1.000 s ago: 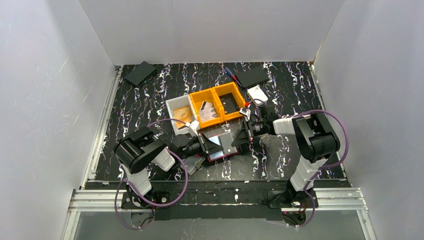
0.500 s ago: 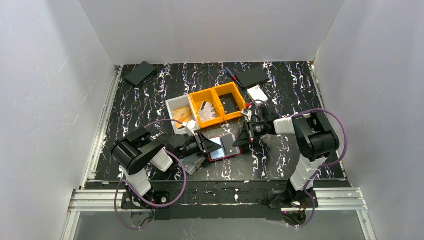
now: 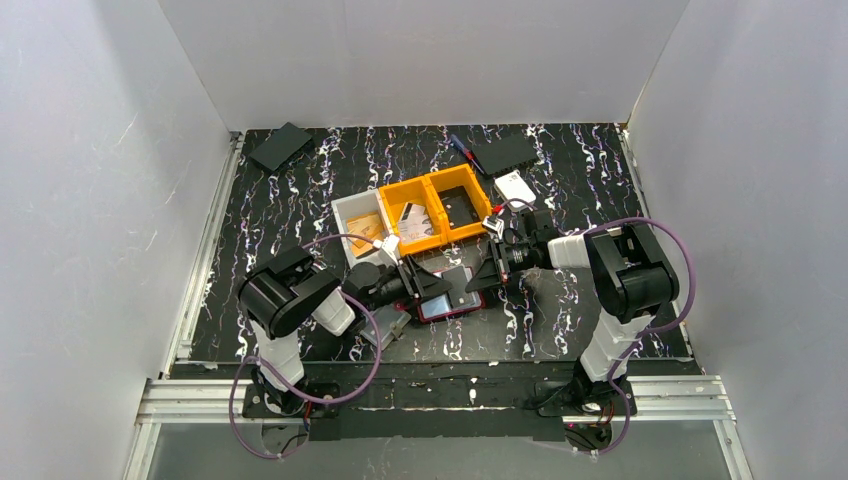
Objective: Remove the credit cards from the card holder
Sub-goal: Remove the credit card from the card holder.
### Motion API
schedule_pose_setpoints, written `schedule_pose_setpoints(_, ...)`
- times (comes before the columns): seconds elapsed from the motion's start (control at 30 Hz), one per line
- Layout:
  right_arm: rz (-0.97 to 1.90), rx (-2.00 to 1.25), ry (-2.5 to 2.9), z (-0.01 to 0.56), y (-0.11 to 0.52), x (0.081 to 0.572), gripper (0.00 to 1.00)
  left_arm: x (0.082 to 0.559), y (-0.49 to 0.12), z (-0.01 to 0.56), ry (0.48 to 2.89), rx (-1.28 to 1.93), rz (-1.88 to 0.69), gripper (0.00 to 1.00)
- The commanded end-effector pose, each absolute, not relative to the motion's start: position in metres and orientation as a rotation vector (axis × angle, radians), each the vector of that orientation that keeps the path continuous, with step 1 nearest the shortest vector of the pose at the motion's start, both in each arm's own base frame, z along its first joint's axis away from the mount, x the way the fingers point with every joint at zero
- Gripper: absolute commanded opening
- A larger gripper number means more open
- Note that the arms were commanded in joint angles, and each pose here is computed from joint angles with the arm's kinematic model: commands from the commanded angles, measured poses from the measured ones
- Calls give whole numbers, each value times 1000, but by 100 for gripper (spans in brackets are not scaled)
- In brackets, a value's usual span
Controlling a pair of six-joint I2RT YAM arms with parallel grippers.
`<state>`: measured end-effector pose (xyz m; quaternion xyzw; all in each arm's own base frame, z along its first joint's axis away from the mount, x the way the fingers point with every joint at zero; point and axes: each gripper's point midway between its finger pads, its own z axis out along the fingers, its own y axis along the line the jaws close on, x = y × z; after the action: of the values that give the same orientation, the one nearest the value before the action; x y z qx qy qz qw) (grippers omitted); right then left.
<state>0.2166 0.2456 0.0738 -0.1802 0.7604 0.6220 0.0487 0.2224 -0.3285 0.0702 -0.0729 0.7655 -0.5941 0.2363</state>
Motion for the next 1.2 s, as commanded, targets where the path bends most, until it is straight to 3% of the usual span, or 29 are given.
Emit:
schedule_pose_setpoints(0.0, 1993, -634, 2210, 94, 250, 212, 1, 232, -338, 82, 2055, -170, -1659, 50)
schedule_pose_setpoints(0.3, 1968, -608, 2253, 86, 251, 213, 1, 235, -346, 91, 2037, -151, -1709, 22)
schedule_pose_setpoints(0.4, 1952, -594, 2271, 82, 251, 215, 1, 235, -348, 97, 2018, -131, -1718, 0)
schedule_pose_setpoints(0.53, 1932, -587, 2284, 80, 251, 216, 4, 236, -346, 106, 1983, -118, -1714, 0)
schedule_pose_setpoints(0.77, 1889, -593, 2295, 77, 248, 221, 32, 232, -329, 96, 1996, -166, -1641, 0)
schedule_pose_setpoints(1.17, 1875, -570, 2286, 77, 243, 226, 30, 223, -330, 83, 2052, -154, -1656, 0)
